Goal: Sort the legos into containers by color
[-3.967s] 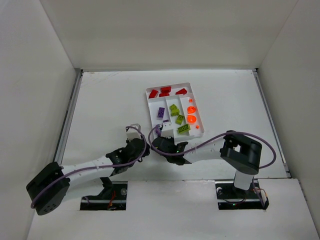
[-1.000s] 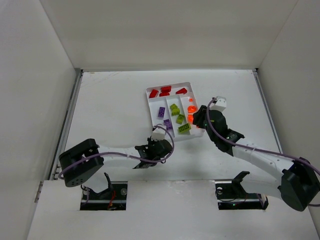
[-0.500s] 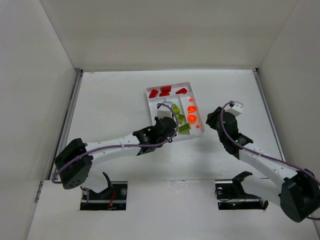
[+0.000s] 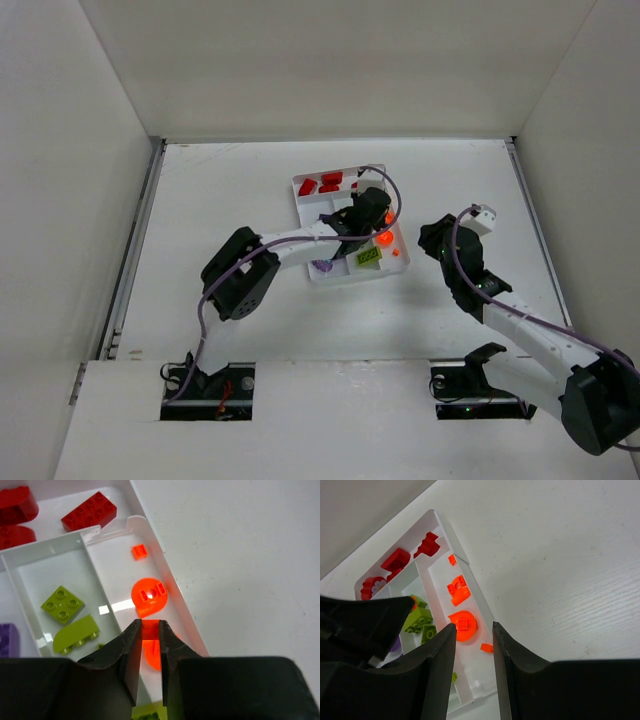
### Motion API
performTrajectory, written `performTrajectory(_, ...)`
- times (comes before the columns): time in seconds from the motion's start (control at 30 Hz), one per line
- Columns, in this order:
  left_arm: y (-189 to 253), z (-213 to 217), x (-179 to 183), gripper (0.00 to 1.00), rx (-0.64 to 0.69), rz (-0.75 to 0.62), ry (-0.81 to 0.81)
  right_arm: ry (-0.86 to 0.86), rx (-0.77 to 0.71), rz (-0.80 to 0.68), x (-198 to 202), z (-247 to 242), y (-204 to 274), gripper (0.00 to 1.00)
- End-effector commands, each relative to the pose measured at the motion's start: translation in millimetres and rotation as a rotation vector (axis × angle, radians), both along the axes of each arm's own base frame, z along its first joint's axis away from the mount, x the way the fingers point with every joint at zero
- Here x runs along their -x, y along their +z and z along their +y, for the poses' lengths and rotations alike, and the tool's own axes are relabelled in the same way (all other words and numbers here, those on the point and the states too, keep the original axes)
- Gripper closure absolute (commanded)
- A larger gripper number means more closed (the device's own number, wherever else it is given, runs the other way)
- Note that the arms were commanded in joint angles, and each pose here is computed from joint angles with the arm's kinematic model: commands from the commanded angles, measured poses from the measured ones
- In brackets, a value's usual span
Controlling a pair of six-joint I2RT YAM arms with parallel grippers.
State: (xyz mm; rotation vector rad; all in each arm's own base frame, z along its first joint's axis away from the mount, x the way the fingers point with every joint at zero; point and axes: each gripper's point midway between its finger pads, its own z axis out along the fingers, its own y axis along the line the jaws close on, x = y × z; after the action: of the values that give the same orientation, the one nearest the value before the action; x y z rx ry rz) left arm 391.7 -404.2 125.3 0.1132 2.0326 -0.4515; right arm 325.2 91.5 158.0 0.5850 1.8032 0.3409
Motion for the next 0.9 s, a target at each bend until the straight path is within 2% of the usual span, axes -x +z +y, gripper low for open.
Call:
performTrajectory(0.0,23,-20,-28,0.85,0.027,-0.071,-0.019,0.002,-0.044,-0.071,-4,3,18,0.59)
performTrajectory(0.17,6,-31,-51,0.80,0.011,-0.061,0.001,0.002,-0.047,-0.078,-3,3,20,0.59)
performTrajectory(0.33,15,-31,-54,0.64,0.016,-0.078,0.004,0.002,-0.049,-0.081,-3,2,20,0.58)
performTrajectory(0.5,36,-23,-47,0.43,0.028,-0.094,0.002,0.002,-0.049,-0.081,-3,2,20,0.58)
performTrajectory(0.53,45,-19,-44,0.38,0.036,-0.105,0.001,0.002,-0.049,-0.081,-2,2,20,0.58)
performTrajectory(0.57,53,-15,-41,0.29,0.042,-0.113,0.000,0.001,-0.048,-0.081,-2,2,20,0.58)
performTrajectory(0.6,60,-10,-37,0.00,0.043,-0.120,0.000,-0.002,-0.047,-0.081,-2,1,19,0.58)
performTrajectory(0.77,92,37,-16,0.00,0.050,-0.144,0.037,-0.013,-0.046,-0.081,-2,-1,18,0.58)
performTrajectory(0.87,93,75,2,0.00,0.039,-0.139,0.071,-0.021,-0.046,-0.077,-3,-3,14,0.58)
